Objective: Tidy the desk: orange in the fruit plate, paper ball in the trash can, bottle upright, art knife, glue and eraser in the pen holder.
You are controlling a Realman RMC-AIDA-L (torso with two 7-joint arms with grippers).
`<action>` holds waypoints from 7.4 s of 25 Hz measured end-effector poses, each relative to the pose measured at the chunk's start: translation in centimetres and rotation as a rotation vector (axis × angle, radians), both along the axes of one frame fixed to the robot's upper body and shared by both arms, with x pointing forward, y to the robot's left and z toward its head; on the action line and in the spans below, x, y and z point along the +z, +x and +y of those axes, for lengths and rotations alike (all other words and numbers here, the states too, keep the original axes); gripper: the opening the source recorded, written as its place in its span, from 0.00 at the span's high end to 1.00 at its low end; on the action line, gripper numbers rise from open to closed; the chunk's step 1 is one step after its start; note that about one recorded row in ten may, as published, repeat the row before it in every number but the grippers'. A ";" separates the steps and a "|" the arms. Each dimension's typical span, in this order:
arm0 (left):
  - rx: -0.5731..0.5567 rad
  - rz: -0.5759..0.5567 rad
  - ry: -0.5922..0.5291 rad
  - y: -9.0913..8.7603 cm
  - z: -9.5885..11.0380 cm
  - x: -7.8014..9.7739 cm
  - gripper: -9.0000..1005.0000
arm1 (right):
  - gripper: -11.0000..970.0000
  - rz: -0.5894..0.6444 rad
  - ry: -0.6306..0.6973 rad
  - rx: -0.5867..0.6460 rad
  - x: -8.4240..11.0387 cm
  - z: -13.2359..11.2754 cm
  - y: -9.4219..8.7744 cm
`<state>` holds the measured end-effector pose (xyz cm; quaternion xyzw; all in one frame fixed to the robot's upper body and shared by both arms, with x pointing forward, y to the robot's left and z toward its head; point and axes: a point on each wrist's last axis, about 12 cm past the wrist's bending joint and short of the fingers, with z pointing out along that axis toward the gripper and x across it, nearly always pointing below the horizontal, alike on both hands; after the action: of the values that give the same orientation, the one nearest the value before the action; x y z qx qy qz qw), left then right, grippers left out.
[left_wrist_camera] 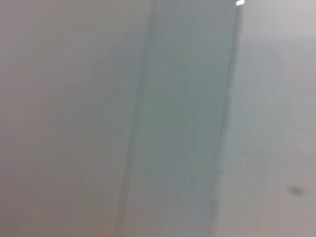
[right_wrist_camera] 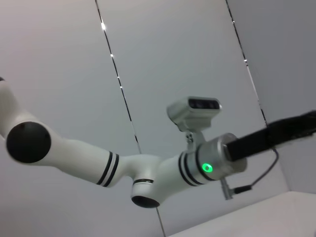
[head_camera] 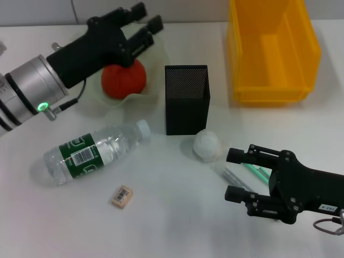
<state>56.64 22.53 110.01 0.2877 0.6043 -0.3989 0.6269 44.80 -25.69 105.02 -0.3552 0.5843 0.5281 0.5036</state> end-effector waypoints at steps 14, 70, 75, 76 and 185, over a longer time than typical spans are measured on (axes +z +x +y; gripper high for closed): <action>-0.298 0.122 0.011 -4.3 -0.2 -0.7 0.54 | 0.26 0.082 0.009 -0.003 1.5 -2.2 0.2; -0.247 0.146 0.062 -6.7 2.4 -2.5 0.54 | 0.26 0.637 -0.758 -0.056 19.6 -3.7 14.0; -0.246 0.146 0.061 -6.7 2.3 -2.5 0.54 | 0.26 0.629 -0.811 -0.056 18.2 -2.1 14.8; -0.242 0.147 0.063 -6.6 2.3 -2.6 0.54 | 0.26 0.629 -0.811 -0.056 18.2 -2.1 14.8; -0.189 0.130 0.128 -4.8 1.2 -3.2 0.54 | 0.41 -0.005 -0.187 -0.683 8.7 -9.4 9.9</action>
<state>51.83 23.72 106.82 0.3563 0.6380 -0.4347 0.5263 54.67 -35.05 113.74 -0.1851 0.7139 0.2727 0.6178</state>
